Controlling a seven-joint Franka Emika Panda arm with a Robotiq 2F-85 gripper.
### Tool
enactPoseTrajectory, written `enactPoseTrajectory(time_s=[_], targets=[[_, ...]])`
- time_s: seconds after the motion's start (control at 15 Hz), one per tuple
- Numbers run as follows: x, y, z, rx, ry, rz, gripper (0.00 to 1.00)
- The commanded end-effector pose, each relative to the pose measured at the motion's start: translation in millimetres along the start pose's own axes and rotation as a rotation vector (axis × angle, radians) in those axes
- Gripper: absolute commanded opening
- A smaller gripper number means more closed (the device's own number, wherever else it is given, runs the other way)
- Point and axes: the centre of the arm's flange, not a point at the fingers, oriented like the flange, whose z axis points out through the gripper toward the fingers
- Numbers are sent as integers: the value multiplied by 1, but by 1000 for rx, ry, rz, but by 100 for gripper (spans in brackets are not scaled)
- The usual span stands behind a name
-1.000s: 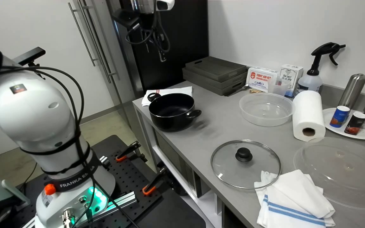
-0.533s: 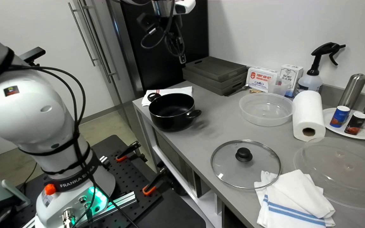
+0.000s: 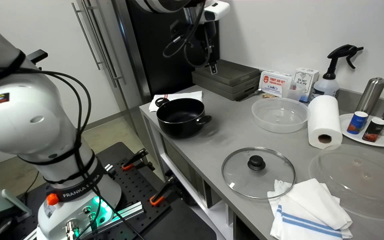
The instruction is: Put the lid on the black pot
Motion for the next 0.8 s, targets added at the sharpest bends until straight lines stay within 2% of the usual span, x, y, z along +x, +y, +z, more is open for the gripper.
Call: enactPoseTrajectory(time_s=[0.0, 0.47, 0.73], targets=[[29, 9, 16, -43, 21, 119, 100], [83, 48, 50, -65, 36, 359, 100], [110, 68, 76, -87, 15, 486, 100]])
